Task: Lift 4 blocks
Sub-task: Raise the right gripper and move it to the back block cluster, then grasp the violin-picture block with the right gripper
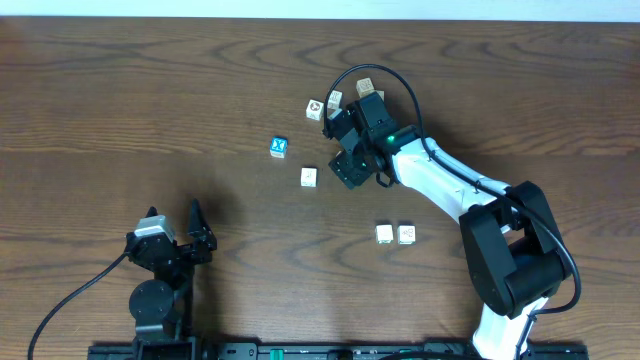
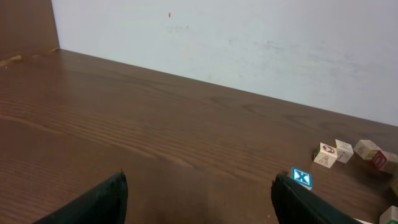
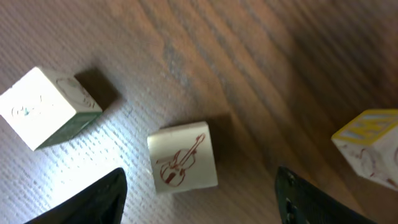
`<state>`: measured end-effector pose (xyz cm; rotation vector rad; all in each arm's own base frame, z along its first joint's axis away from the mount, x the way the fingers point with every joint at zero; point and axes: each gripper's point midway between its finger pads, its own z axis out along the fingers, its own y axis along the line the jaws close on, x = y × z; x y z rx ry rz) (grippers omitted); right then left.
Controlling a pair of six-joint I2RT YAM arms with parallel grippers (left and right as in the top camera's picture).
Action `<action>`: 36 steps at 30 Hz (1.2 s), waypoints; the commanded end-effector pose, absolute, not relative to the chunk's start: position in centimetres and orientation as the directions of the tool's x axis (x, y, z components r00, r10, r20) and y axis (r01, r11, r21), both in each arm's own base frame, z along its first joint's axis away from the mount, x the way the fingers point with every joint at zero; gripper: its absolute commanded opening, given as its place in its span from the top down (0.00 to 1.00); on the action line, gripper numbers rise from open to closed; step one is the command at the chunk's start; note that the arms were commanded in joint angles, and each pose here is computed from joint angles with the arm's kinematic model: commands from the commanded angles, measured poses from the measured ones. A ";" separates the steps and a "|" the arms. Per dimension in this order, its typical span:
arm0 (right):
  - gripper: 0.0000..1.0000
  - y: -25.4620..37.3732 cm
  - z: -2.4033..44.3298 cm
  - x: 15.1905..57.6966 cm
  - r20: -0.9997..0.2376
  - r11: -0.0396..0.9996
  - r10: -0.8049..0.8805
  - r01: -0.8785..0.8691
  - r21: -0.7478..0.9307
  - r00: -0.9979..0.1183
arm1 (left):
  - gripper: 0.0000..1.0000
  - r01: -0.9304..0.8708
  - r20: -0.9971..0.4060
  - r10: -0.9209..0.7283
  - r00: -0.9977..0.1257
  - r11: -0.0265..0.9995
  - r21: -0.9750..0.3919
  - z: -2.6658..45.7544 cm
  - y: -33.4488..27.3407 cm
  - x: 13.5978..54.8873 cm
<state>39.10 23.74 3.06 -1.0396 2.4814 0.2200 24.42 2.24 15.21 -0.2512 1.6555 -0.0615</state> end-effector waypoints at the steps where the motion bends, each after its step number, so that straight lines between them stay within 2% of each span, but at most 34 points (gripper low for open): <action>1: 0.28 24.4 3.5 39.6 -0.472 0.685 -0.656 -0.727 -0.045 -0.589 | 0.25 -0.157 -0.971 -0.200 -0.134 0.971 -0.179 13.5 2.5 24.3; 12: 0.35 25.2 3.4 39.4 -0.481 0.672 -0.660 -0.740 -0.036 -0.576 | 0.26 -0.157 -0.971 -0.200 -0.134 0.971 -0.179 13.5 2.5 24.3; 19: 0.37 26.3 0.9 38.3 -0.442 0.647 -0.688 -0.763 -0.013 -0.576 | 0.26 -0.157 -0.971 -0.200 -0.134 0.971 -0.179 13.5 2.5 24.3; 24: 0.48 27.2 0.2 38.0 -0.440 0.633 -0.703 -0.774 -0.027 -0.560 | 0.26 -0.157 -0.971 -0.200 -0.134 0.971 -0.179 13.5 2.5 24.3; 28: 0.50 27.3 0.7 38.7 -0.447 0.640 -0.706 -0.765 -0.070 -0.549 | 0.26 -0.157 -0.971 -0.200 -0.134 0.971 -0.179 13.5 2.5 24.3; 33: 0.60 26.3 1.1 39.7 -0.433 0.675 -0.697 -0.727 -0.128 -0.571 | 0.25 -0.157 -0.971 -0.200 -0.134 0.971 -0.179 13.5 2.5 24.3; 36: 0.61 26.1 1.2 39.9 -0.432 0.684 -0.694 -0.716 -0.142 -0.577 | 0.25 -0.157 -0.971 -0.200 -0.134 0.971 -0.179 13.5 2.5 24.3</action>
